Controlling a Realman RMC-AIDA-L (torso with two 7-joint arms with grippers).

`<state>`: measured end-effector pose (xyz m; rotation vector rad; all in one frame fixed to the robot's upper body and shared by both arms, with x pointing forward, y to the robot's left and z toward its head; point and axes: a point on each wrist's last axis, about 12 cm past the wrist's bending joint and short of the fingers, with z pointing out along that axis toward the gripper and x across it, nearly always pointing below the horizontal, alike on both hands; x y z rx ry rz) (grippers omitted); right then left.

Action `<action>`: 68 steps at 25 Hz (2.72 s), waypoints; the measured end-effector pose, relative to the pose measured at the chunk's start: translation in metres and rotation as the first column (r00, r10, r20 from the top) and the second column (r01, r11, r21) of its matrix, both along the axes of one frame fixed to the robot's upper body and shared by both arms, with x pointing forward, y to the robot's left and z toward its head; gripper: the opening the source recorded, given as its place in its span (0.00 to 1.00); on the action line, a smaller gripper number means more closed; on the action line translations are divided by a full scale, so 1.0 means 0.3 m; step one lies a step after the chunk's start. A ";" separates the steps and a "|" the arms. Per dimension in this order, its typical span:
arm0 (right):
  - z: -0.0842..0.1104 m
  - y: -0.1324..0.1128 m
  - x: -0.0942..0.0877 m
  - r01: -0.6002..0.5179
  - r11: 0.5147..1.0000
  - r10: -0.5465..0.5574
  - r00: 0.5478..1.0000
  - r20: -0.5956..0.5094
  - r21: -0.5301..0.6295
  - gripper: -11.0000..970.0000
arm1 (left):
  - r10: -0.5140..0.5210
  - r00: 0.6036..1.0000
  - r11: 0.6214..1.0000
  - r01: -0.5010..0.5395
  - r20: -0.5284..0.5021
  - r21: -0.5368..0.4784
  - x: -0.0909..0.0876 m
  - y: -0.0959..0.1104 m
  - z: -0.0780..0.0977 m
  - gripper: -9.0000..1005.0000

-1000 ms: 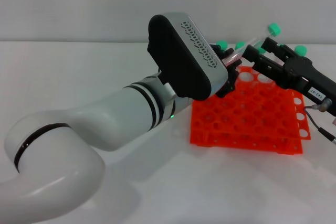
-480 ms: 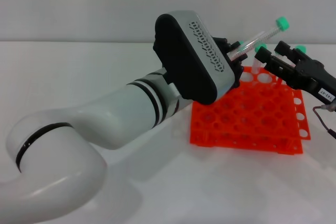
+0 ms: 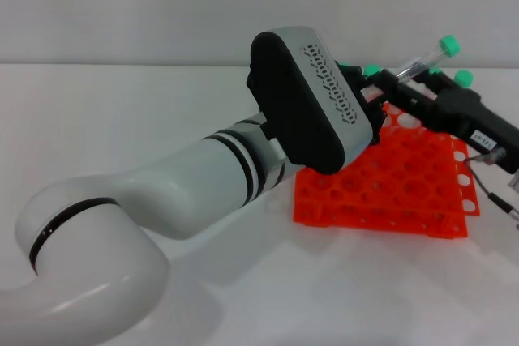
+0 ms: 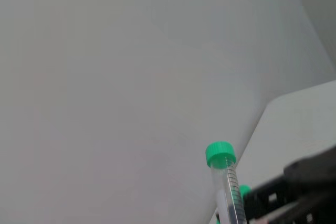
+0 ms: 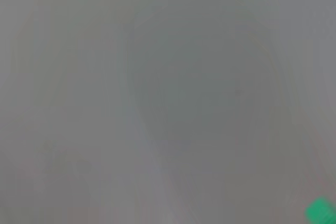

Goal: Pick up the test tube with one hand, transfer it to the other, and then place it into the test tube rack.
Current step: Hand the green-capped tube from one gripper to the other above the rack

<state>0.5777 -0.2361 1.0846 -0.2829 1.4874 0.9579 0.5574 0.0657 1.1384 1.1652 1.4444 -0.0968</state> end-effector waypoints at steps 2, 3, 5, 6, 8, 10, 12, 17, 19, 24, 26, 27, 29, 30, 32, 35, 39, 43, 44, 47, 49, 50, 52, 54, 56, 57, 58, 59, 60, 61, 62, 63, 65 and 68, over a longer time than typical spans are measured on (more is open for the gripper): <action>0.003 -0.015 -0.002 0.021 1.000 -0.021 1.000 0.007 0.016 0.90 | 0.003 1.000 1.000 -0.003 -0.004 0.001 0.000 0.003 -0.004 0.20; 0.006 -0.028 -0.001 0.042 0.999 -0.042 0.999 0.011 0.028 0.90 | 0.003 1.000 1.000 -0.003 -0.004 0.001 -0.001 0.003 -0.005 0.20; 0.008 -0.033 0.000 0.052 0.998 -0.052 0.999 0.012 0.033 0.89 | 0.000 1.000 1.000 0.000 -0.006 0.004 -0.004 0.002 -0.008 0.19; 0.008 -0.034 0.000 0.053 0.998 -0.054 0.998 0.012 0.034 0.89 | -0.001 1.000 1.000 0.001 -0.007 0.004 -0.004 0.001 -0.009 0.19; 0.008 -0.032 0.000 0.051 0.998 -0.052 0.999 0.013 0.034 0.89 | -0.001 1.000 1.000 0.001 -0.009 0.006 -0.005 0.002 -0.012 0.19; 0.007 -0.027 -0.001 0.049 0.998 -0.049 0.999 0.012 0.035 0.88 | -0.002 1.000 1.000 0.002 -0.010 0.007 -0.007 0.001 -0.014 0.19; 0.006 -0.026 -0.002 0.050 0.998 -0.051 0.999 0.011 0.038 0.88 | -0.004 1.000 1.000 0.004 -0.012 0.008 -0.009 0.000 -0.016 0.19; 0.007 -0.032 -0.003 0.059 0.997 -0.059 0.998 0.011 0.049 0.87 | 0.000 1.000 1.000 0.000 -0.018 0.009 -0.009 0.004 -0.022 0.19; 0.007 -0.033 -0.003 0.060 0.997 -0.060 0.998 0.011 0.049 0.87 | 0.001 1.000 1.000 -0.001 -0.018 0.009 -0.008 0.004 -0.022 0.19; 0.006 -0.039 -0.003 0.060 0.997 -0.060 0.998 0.009 0.042 0.74 | 0.004 1.000 1.000 -0.004 -0.017 0.008 -0.006 0.006 -0.020 0.19; 0.004 -0.039 -0.003 0.061 0.997 -0.061 0.998 0.006 0.038 0.65 | 0.005 1.000 1.000 -0.004 -0.016 0.006 -0.005 0.007 -0.019 0.19; 0.003 -0.039 -0.003 0.060 0.998 -0.060 0.998 0.005 0.037 0.62 | 0.004 1.000 1.000 -0.004 -0.014 0.004 -0.005 0.006 -0.018 0.19; 0.003 -0.038 -0.004 0.059 0.998 -0.059 0.998 0.005 0.036 0.56 | 0.004 1.000 1.000 -0.004 -0.011 0.002 -0.005 0.006 -0.017 0.19; 0.003 -0.038 -0.004 0.059 0.998 -0.059 0.998 0.004 0.036 0.53 | 0.004 1.000 1.000 -0.004 -0.010 0.002 -0.004 0.006 -0.017 0.19; 0.002 -0.038 -0.004 0.060 0.998 -0.060 0.998 0.004 0.037 0.48 | 0.004 1.000 1.000 -0.004 -0.010 0.003 -0.004 0.006 -0.017 0.19; 0.004 -0.038 -0.005 0.059 0.997 -0.059 0.998 0.007 0.040 0.44 | 0.005 1.000 1.000 -0.005 -0.010 0.003 -0.004 0.007 -0.018 0.19; 0.004 -0.040 -0.006 0.061 0.997 -0.061 0.998 0.009 0.042 0.40 | 0.006 1.000 1.000 -0.006 -0.009 0.004 -0.003 0.008 -0.017 0.19; 0.002 -0.044 -0.010 0.065 0.997 -0.065 0.998 0.010 0.043 0.38 | 0.006 1.000 1.000 -0.006 -0.008 0.004 -0.003 0.008 -0.018 0.19; 0.002 -0.045 -0.011 0.065 0.997 -0.066 0.998 0.011 0.043 0.38 | 0.006 1.000 1.000 -0.006 -0.009 0.004 -0.003 0.008 -0.018 0.19; 0.002 -0.045 -0.012 0.065 0.997 -0.065 0.998 0.014 0.042 0.38 | 0.007 1.000 1.000 -0.007 -0.005 -0.002 -0.002 0.009 -0.018 0.19; 0.003 -0.045 -0.013 0.063 0.997 -0.064 0.998 0.017 0.045 0.38 | 0.006 1.000 1.000 -0.006 0.002 -0.009 -0.002 0.010 -0.019 0.19; 0.003 -0.045 -0.015 0.062 0.997 -0.063 0.998 0.019 0.046 0.38 | 0.006 1.000 1.000 -0.006 0.005 -0.011 -0.003 0.011 -0.020 0.19; 0.003 -0.046 -0.018 0.059 0.997 -0.060 0.998 0.022 0.048 0.38 | 0.007 1.000 1.000 -0.007 0.008 -0.015 -0.003 0.012 -0.020 0.19; 0.003 -0.047 -0.020 0.059 0.997 -0.060 0.998 0.024 0.048 0.38 | 0.008 1.000 1.000 -0.008 0.008 -0.016 -0.003 0.013 -0.021 0.19; 0.003 -0.047 -0.021 0.057 0.997 -0.058 0.998 0.025 0.047 0.37 | 0.008 1.000 1.000 -0.008 0.007 -0.016 -0.005 0.013 -0.022 0.19; 0.003 -0.047 -0.021 0.056 0.997 -0.057 0.998 0.026 0.047 0.37 | 0.008 1.000 1.000 -0.008 0.007 -0.015 -0.005 0.013 -0.023 0.19; 0.004 -0.047 -0.021 0.054 0.997 -0.055 0.998 0.028 0.047 0.37 | 0.008 1.000 1.000 -0.008 0.007 -0.015 -0.005 0.013 -0.023 0.19; 0.004 -0.046 -0.022 0.052 0.998 -0.053 0.998 0.029 0.047 0.37 | 0.008 1.000 1.000 -0.007 0.007 -0.015 -0.005 0.013 -0.023 0.19; 0.005 -0.045 -0.023 0.049 0.998 -0.051 0.998 0.031 0.048 0.37 | 0.007 1.000 1.000 -0.006 0.006 -0.015 -0.006 0.012 -0.024 0.19; 0.006 -0.044 -0.024 0.046 0.998 -0.048 0.998 0.034 0.048 0.36 | 0.005 1.000 1.000 -0.005 0.006 -0.014 -0.007 0.012 -0.024 0.19; 0.006 -0.044 -0.024 0.046 0.998 -0.048 0.998 0.034 0.048 0.36 | 0.004 1.000 1.000 -0.003 0.005 -0.013 -0.008 0.010 -0.026 0.19; 0.008 -0.041 -0.025 0.039 0.998 -0.041 0.998 0.040 0.047 0.35 | 0.002 1.000 1.000 -0.002 0.005 -0.012 -0.009 0.009 -0.027 0.19; 0.008 -0.039 -0.024 0.037 0.998 -0.039 0.998 0.042 0.045 0.33 | -0.004 1.000 1.000 0.005 0.004 -0.009 -0.013 0.005 -0.029 0.19; 0.007 -0.036 -0.024 0.034 0.999 -0.036 0.998 0.044 0.042 0.31 | -0.013 1.000 1.000 0.013 0.005 -0.003 -0.018 0.000 -0.033 0.19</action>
